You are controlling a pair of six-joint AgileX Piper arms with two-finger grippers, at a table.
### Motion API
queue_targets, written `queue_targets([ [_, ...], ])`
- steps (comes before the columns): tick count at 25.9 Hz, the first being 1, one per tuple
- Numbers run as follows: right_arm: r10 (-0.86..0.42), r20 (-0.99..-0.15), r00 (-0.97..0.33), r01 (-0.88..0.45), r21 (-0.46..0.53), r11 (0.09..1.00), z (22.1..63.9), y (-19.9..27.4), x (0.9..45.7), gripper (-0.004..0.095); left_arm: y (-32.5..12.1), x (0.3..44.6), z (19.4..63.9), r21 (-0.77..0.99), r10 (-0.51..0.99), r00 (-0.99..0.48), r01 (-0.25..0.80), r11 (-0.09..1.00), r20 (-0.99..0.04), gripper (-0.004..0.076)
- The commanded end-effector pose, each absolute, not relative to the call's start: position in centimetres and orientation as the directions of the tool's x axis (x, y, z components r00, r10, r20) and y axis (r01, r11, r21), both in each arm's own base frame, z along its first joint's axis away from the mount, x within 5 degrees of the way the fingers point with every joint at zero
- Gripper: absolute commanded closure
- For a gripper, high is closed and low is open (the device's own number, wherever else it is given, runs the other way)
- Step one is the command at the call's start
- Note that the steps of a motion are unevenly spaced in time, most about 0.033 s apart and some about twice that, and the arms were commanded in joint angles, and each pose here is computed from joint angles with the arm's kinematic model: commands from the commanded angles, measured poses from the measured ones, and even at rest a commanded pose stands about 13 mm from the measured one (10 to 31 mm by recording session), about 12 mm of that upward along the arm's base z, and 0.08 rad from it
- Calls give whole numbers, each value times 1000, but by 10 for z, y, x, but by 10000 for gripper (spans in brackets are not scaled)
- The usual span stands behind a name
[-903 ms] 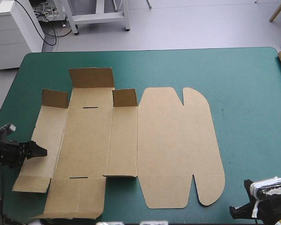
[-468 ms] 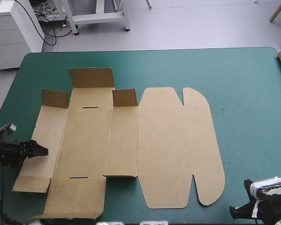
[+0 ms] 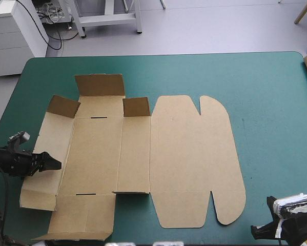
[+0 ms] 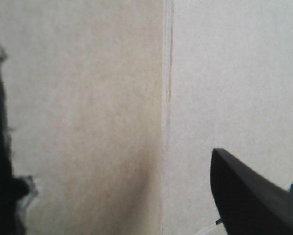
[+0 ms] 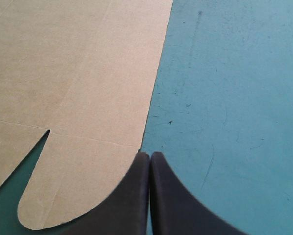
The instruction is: Fold the box
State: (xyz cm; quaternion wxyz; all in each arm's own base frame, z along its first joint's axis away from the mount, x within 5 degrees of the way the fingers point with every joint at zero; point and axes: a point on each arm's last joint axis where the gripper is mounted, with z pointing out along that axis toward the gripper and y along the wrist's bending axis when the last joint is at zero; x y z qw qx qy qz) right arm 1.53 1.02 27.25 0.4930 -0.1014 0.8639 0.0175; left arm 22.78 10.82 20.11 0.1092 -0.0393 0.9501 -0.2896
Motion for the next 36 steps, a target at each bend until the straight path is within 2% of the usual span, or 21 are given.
queue_targets([
  [1,-153,-890,-430,-185,-80,979,285,10,19,929,98,225,207,-609,-105,-981,16,793,-163,304],
  [6,-153,-890,-430,-185,-80,979,285,10,19,929,98,225,207,-609,-105,-981,16,793,-163,487],
  [8,-153,-890,-430,-185,-80,979,285,10,19,929,98,225,207,-609,-105,-981,16,793,-163,516],
  [15,-153,-890,-430,-185,-80,979,285,10,19,930,100,222,206,-593,-103,-986,-7,805,-128,533],
  [21,-153,-890,-430,-185,-80,979,285,10,19,929,102,218,203,-565,-79,-993,-13,825,-93,734],
  [36,-153,-890,-430,-185,-80,979,285,10,19,929,102,218,203,-562,-77,-993,-12,827,-91,731],
])
